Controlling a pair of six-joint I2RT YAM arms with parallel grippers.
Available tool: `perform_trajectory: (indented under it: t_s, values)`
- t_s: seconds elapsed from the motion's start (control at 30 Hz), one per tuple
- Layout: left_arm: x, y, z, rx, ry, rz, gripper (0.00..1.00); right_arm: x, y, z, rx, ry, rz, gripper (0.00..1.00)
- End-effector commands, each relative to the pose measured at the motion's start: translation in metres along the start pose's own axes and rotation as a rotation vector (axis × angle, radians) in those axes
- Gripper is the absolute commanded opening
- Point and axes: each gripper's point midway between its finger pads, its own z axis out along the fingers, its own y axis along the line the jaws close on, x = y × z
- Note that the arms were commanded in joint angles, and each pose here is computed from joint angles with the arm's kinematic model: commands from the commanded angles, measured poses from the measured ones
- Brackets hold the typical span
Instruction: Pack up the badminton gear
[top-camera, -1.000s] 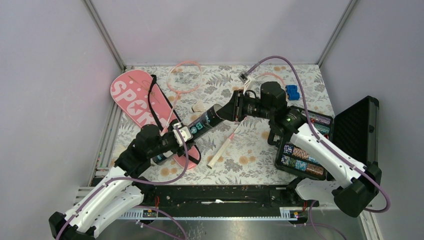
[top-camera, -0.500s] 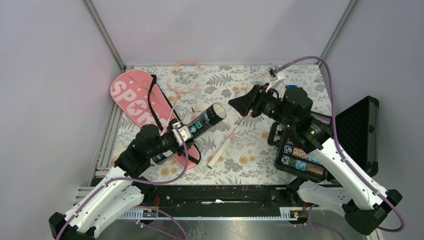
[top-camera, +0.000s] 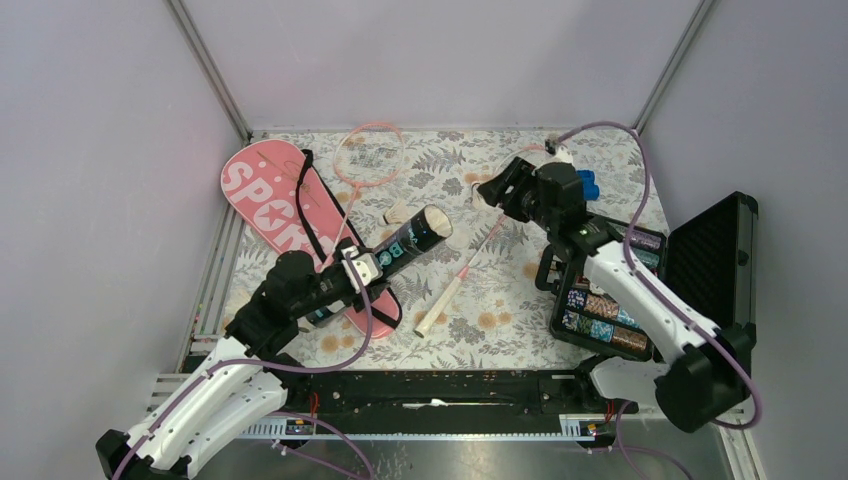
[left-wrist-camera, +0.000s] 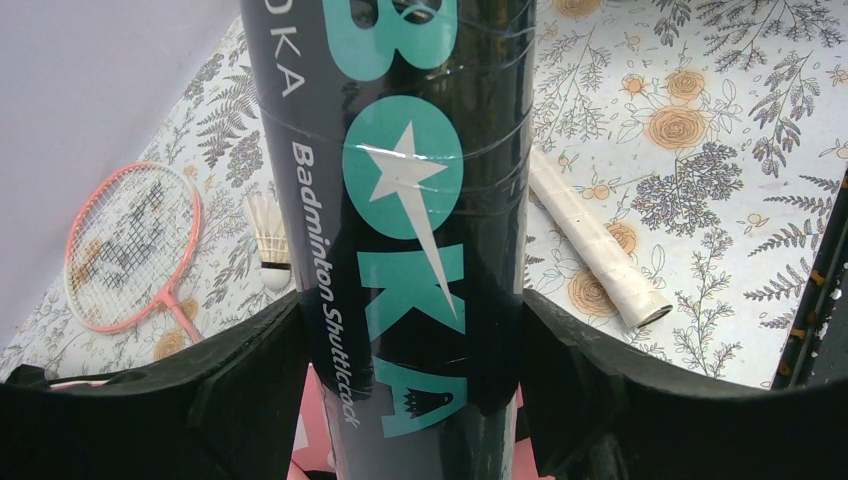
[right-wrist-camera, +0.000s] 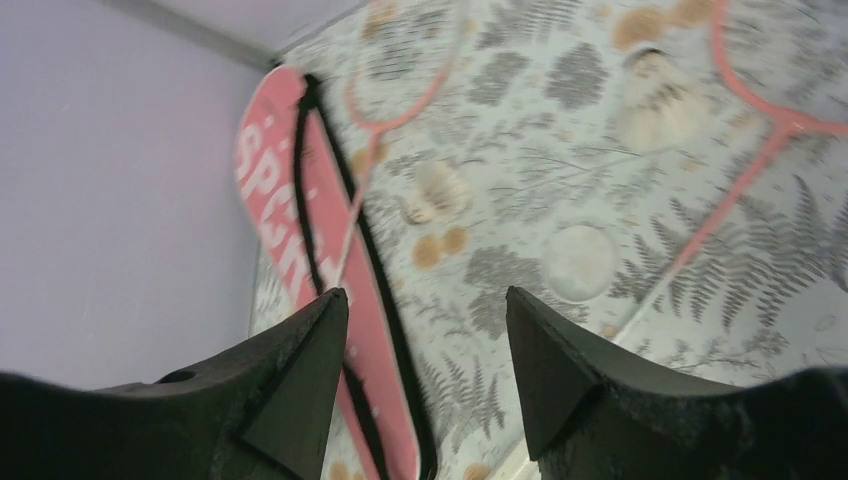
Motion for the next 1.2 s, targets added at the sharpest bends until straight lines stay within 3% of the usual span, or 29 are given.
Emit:
perform_trajectory:
  t_s: [0.0, 0.33, 0.63, 0.83, 1.0, 1.17]
  values:
    - [-0.035, 0.011, -0.003, -0.032, -0.126, 0.056, 0.23, -0.012, -0.052, 0.037, 0.122, -0.135, 0.209, 0.65]
    - [-0.034, 0.011, 0.000, -0.024, -0.123, 0.060, 0.23, -0.015, -0.114, 0.108, 0.337, -0.198, 0.320, 0.64]
    - [-0.037, 0.006, 0.001, 0.001, -0.133, 0.048, 0.23, 0.007, -0.148, 0.172, 0.404, -0.222, 0.499, 0.63]
    - [-0.039, 0.007, -0.001, -0.001, -0.141, 0.056, 0.23, 0.018, -0.158, 0.205, 0.407, -0.202, 0.514, 0.60]
    - [-0.038, 0.006, -0.001, -0.001, -0.138, 0.054, 0.23, 0.020, -0.159, 0.215, 0.393, -0.192, 0.495, 0.44]
    - [-0.039, 0.007, -0.001, -0.002, -0.140, 0.057, 0.23, 0.013, -0.151, 0.201, 0.379, -0.185, 0.434, 0.17]
